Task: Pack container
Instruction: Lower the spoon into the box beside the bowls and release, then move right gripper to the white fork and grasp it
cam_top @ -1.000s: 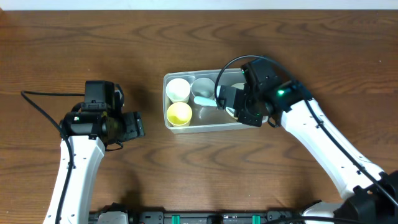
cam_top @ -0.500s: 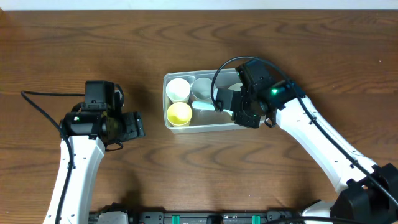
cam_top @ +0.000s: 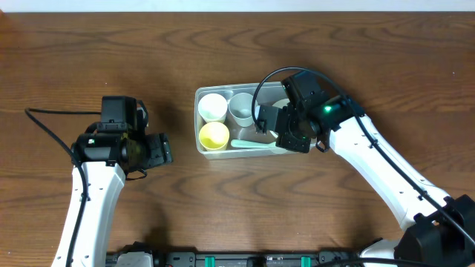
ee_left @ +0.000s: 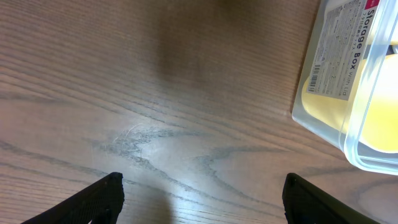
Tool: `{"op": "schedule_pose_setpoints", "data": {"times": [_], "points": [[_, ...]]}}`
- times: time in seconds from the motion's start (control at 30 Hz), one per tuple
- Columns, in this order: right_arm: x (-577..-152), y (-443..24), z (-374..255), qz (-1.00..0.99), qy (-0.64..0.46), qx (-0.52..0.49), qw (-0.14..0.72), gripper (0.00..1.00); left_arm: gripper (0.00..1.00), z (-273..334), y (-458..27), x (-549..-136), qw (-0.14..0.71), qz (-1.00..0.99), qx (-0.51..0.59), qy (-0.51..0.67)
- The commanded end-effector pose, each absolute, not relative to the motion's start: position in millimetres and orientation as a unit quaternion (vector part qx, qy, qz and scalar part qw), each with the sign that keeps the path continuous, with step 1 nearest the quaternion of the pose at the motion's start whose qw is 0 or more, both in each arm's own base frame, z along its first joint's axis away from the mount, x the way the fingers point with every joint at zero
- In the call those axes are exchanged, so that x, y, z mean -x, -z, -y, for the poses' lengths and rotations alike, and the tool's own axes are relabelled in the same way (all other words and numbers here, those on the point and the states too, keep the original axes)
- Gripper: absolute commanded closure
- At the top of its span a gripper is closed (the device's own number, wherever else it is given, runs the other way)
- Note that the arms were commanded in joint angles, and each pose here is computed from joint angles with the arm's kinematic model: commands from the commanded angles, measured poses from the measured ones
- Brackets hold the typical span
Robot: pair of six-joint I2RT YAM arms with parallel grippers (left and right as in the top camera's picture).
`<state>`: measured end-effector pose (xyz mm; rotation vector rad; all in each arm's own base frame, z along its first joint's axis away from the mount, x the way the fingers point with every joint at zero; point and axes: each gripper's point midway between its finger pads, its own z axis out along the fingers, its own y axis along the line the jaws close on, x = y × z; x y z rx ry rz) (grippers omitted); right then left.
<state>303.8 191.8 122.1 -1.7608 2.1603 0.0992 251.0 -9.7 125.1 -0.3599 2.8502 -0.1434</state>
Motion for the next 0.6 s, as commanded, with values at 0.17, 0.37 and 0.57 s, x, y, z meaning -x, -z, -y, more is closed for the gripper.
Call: {"op": "schedule_pose_setpoints", "data": {"times": [0.17, 0.37, 0.57], "points": [[-310.3, -137.5, -199.3, -0.801, -0.046, 0.561, 0.206, 0.37, 0.18, 8.0, -124.5, -249.5, 0.130, -0.982, 0.132, 0.049], [-355.7, -207.5, -159.2, -0.868, 0.004, 0.395, 0.299, 0.24, 0.18, 8.0, -124.5, -249.5, 0.130, -0.982, 0.132, 0.049], [-375.7, -225.1, -80.5, -0.909, 0.013, 0.292, 0.298, 0.19, 0.18, 8.0, -124.5, -249.4, 0.130, -0.982, 0.132, 0.049]]}}
